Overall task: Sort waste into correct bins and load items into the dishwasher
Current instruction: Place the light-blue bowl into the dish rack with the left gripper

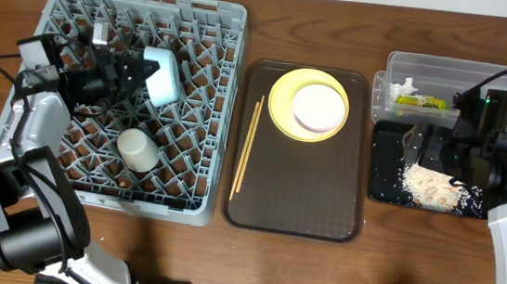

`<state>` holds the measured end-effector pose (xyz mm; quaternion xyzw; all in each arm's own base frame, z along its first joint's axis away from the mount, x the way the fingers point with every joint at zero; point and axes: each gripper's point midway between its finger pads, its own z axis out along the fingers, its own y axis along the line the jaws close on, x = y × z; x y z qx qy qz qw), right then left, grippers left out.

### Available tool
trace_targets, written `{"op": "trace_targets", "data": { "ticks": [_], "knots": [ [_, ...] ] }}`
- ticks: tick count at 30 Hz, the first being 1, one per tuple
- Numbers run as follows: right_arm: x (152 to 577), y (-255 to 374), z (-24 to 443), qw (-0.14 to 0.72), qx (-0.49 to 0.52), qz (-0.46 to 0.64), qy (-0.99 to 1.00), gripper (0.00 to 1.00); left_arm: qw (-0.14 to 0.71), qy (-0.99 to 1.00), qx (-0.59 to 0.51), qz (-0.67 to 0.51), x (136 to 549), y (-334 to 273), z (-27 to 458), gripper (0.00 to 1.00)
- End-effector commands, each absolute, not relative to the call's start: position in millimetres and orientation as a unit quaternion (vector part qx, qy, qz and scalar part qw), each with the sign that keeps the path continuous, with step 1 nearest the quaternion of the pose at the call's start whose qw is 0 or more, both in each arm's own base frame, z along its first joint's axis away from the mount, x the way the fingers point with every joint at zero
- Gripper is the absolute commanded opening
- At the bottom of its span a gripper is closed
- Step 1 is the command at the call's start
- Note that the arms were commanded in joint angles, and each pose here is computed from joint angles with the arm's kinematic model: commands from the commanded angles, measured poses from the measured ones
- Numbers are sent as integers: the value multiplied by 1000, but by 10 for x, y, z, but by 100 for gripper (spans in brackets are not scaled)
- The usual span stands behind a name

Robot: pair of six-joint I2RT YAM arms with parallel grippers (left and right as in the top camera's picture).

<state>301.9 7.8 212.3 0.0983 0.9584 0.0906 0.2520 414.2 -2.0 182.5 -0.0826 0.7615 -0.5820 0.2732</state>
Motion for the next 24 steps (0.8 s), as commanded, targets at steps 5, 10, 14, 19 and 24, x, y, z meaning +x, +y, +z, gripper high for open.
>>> {"op": "trace_targets", "data": {
  "ticks": [5,10,14,19,24],
  "knots": [
    [3032,48,2199,262,107,88,955,86,257,785,-162,-539,4156,276,1427,9],
    [3032,48,2198,262,107,88,955,85,254,792,-196,-519,4120,449,1331,34],
    [3027,48,2195,261,107,88,955,85,261,791,-210,-512,4105,570,1323,53],
    [3019,49,2190,259,108,88,956,85,258,820,-247,-448,4033,763,1177,67],
    [3020,49,2190,260,107,88,956,86,316,834,-226,-392,4023,841,1561,71]
  ]
}}
